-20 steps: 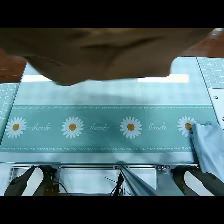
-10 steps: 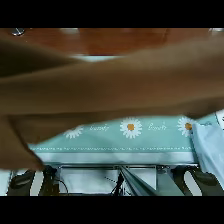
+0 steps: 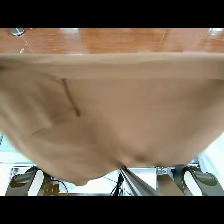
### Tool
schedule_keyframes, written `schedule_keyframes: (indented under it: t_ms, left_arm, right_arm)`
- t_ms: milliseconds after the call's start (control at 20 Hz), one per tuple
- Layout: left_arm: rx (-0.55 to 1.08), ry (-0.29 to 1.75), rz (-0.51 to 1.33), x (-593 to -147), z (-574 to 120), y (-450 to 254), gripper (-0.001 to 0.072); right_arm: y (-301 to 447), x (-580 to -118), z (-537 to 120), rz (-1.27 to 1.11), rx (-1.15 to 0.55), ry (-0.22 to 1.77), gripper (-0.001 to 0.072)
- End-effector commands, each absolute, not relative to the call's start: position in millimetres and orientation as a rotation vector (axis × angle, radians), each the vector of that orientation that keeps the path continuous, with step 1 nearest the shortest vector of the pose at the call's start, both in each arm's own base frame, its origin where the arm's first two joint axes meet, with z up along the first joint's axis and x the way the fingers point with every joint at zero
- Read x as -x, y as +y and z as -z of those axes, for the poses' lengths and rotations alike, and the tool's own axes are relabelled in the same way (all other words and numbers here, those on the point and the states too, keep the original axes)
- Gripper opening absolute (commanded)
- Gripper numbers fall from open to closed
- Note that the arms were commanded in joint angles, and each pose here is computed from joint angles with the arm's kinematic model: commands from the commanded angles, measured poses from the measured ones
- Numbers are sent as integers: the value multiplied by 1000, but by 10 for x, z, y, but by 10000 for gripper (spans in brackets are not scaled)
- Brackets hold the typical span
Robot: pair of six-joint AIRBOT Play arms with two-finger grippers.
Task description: Fold the shirts.
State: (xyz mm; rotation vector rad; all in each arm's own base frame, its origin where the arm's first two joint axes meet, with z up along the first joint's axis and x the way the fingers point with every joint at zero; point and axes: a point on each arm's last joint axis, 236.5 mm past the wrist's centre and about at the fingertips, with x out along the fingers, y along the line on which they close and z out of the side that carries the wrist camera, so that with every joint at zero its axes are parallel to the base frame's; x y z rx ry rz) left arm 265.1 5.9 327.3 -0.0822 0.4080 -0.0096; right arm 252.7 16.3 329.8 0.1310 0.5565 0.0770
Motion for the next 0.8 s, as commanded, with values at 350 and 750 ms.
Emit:
schedule_keyframes:
  t_ms: [350, 750]
  left_arm:
    - [366, 719, 82, -4867, -1131, -18, 29]
    - [598, 893, 135, -5269, -177, -400, 30]
  right_arm:
    - [190, -5004, -1178, -189, -460, 789, 22]
    - [253, -5751, -374, -238, -605, 964, 22]
